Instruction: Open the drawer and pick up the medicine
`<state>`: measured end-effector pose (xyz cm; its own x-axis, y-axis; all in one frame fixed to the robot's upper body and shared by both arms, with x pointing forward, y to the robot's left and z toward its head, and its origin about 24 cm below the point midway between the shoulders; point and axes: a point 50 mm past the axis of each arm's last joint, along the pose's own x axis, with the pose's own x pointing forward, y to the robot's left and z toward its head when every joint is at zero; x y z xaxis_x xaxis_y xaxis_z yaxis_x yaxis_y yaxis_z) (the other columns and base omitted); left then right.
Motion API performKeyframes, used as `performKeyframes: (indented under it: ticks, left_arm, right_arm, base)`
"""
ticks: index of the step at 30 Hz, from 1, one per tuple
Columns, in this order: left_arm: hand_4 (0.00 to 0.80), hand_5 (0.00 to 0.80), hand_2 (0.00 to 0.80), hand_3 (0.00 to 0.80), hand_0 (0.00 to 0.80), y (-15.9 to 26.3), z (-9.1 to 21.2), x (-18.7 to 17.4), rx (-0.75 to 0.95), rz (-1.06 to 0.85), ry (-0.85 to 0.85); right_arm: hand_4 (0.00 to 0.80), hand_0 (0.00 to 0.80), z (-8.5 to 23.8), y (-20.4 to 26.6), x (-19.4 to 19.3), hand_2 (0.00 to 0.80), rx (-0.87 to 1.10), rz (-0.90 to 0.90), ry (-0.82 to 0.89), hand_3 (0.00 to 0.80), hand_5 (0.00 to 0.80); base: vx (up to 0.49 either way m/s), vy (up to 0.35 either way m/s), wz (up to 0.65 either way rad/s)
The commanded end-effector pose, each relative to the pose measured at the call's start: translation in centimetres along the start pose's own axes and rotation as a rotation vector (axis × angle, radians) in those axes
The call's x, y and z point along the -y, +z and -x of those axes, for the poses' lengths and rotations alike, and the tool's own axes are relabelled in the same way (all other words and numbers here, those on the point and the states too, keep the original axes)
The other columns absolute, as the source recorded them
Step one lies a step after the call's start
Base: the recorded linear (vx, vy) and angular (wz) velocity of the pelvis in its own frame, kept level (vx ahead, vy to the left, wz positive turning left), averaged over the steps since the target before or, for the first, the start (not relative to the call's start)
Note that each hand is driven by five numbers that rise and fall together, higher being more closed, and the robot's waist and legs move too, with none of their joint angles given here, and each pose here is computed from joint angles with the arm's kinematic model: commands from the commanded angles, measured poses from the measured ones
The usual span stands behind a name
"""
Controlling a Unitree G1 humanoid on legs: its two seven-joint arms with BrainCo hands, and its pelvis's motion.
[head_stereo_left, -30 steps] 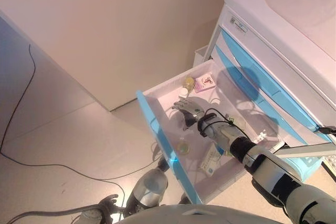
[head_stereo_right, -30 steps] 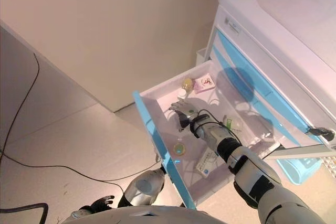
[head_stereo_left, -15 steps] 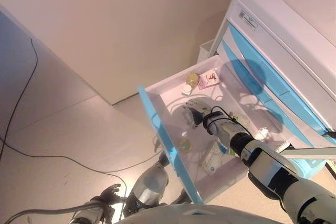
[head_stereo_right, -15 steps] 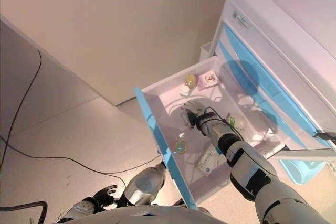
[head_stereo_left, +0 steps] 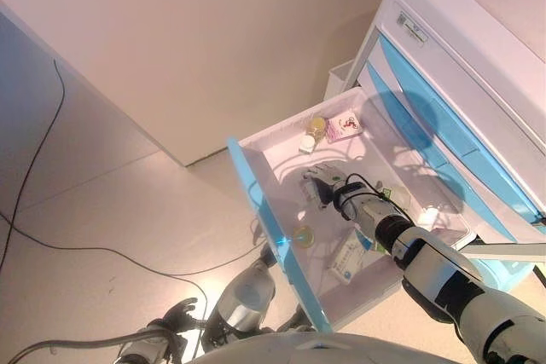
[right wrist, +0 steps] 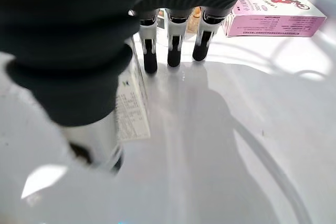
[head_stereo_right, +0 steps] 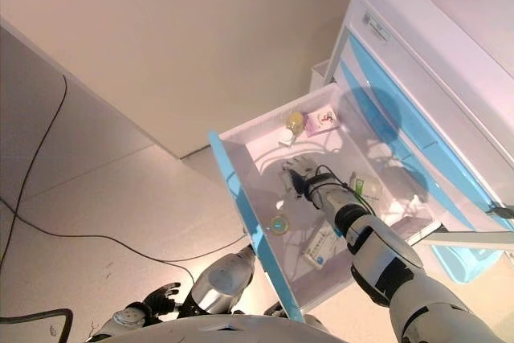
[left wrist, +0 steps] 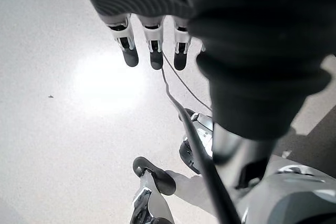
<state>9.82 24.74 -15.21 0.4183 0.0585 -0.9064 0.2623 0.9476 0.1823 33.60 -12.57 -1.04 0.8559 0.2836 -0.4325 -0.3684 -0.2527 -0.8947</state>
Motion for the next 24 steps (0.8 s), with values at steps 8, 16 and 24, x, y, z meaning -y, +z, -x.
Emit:
performKeyframes:
  ticks: [8, 16, 24]
  left_arm:
    - [0.0, 0.0, 0.0, 0.0, 0.0, -1.8, 0.8, -1.4, -0.037, -0.012, 0.031]
    - [0.0, 0.0, 0.0, 0.0, 0.0, -2.3, 1.0, -2.3, -0.063, -0.029, 0.058]
    - [0.0, 0.0, 0.0, 0.0, 0.0, -3.3, 1.5, -3.3, -0.119, -0.013, 0.093]
  right_arm:
    - [0.8, 0.8, -0.5, 1.1, 1.9, 0.8, 0.05, 0.112, -0.081, 0.8, 0.8]
    - [0.8, 0.8, 0.1, 1.4, 4.8, 0.8, 0.137, 0.05, -0.263, 0.8, 0.8]
    - [0.8, 0.8, 5.0, 1.2, 11.8, 0.8, 0.336, -0.077, -0.247, 0.8, 0.8]
  base:
    - [-0.011, 0.004, 0.0]
    - [-0.027, -0.044, -0.07]
    - [-0.029, -0.036, -0.49]
